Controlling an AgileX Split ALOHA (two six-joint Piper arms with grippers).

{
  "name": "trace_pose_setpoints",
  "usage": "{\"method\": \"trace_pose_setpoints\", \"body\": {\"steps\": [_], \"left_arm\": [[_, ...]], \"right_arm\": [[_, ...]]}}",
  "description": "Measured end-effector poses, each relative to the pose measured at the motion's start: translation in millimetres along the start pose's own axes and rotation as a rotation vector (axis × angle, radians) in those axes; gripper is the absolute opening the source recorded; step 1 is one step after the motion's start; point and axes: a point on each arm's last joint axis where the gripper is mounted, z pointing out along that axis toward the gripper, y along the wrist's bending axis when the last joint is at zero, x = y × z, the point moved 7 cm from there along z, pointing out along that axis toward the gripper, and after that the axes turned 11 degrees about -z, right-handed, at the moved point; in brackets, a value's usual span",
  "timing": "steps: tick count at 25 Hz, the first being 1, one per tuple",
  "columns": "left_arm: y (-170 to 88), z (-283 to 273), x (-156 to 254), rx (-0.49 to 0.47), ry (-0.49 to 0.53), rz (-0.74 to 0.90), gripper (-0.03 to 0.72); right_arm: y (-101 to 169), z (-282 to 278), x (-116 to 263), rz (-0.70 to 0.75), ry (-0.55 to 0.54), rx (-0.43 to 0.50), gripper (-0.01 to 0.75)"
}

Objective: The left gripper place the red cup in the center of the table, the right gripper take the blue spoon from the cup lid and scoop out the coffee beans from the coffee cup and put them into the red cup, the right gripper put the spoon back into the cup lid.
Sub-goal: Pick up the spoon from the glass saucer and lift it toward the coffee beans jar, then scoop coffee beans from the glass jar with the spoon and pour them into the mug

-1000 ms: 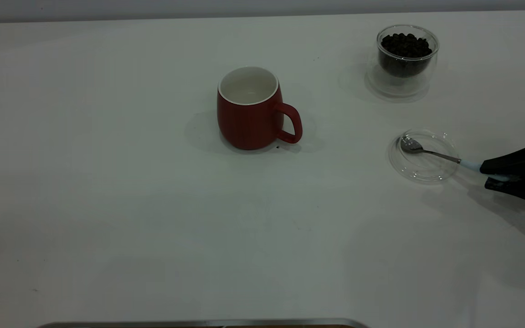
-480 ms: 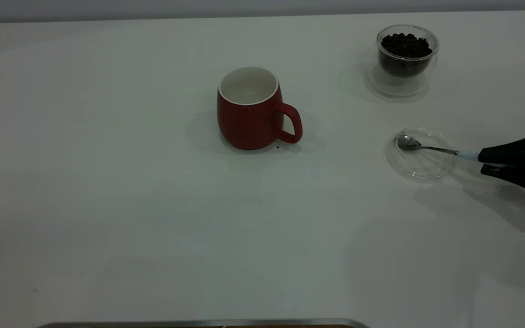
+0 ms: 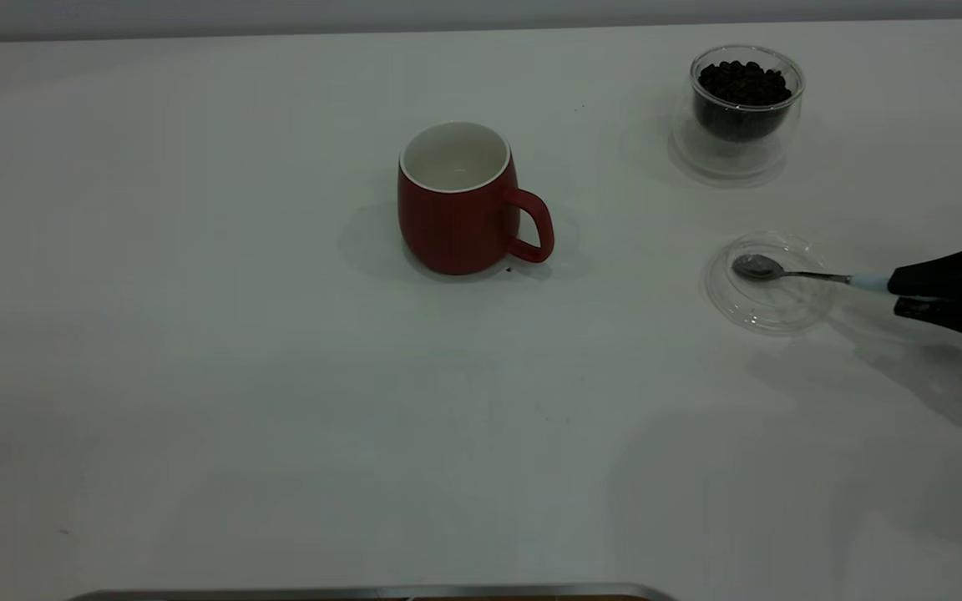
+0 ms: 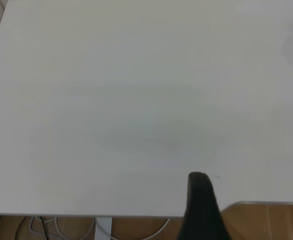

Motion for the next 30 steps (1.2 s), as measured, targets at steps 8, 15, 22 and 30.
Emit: {"method": "trace_pose_setpoints", "body": {"steps": [8,15,22,30], "left_arm": [[0.0,0.0,0.0,0.0,0.0,0.0,0.587],[0.0,0.0,0.0,0.0,0.0,0.0,0.587],[0.0,0.0,0.0,0.0,0.0,0.0,0.587],[0.0,0.0,0.0,0.0,0.0,0.0,0.587]], "right_arm": [[20.7,-21.6,-0.6,-0.069,-0.033,0.045,0.113],[42.0,-39.3,-4.0,-0.135,-0.079,0.058,0.113],[72.9,-42.6,-33.0,-0.196,-0.152,-0.098,0.113],[85.8,-38.5,-72.8,-0.271,-0.195,-0.087,0.113]]}}
